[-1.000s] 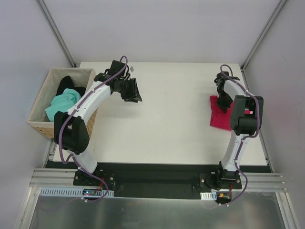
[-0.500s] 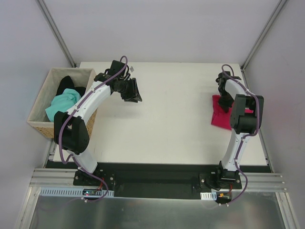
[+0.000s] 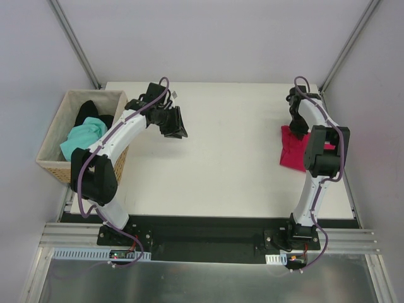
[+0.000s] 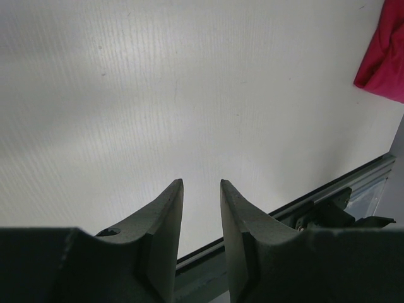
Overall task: Fold and stack the t-shirts
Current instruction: Put the neatly folded tshirt into the corner of the board with the right arm
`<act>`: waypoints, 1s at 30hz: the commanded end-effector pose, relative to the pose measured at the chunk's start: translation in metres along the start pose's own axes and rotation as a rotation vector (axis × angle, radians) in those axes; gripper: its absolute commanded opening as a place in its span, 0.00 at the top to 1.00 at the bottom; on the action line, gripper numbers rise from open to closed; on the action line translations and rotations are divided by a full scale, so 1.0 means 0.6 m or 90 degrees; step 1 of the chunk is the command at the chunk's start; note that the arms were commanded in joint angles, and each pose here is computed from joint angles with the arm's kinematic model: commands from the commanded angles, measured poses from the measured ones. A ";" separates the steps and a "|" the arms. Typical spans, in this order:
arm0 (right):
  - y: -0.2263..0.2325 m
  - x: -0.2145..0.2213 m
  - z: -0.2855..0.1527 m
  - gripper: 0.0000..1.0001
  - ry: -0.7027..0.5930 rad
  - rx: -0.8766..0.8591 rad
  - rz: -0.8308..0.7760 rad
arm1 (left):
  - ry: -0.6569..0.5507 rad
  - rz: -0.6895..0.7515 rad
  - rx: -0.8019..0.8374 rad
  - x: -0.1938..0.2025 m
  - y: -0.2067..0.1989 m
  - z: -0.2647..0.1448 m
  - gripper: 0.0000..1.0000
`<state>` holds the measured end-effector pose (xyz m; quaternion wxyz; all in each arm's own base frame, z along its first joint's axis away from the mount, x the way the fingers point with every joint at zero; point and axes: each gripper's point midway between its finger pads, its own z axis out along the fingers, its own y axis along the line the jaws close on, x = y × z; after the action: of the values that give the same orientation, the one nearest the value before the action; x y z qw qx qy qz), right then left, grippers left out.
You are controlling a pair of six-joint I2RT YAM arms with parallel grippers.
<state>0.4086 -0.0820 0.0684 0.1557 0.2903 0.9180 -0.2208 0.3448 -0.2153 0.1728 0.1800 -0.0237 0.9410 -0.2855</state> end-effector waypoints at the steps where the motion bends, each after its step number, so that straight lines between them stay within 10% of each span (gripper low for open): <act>1: 0.001 -0.023 -0.072 0.86 -0.048 -0.013 -0.014 | -0.030 0.008 0.016 0.000 -0.016 -0.026 0.70; 30: 0.091 0.187 -0.138 0.99 -0.009 -0.065 -0.024 | -0.040 0.038 0.017 0.017 -0.002 -0.042 0.69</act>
<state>0.3425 0.0468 0.0634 0.1549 0.2355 0.9393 -0.1955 0.3296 -0.2080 0.1731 0.1911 -0.0145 0.9393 -0.2847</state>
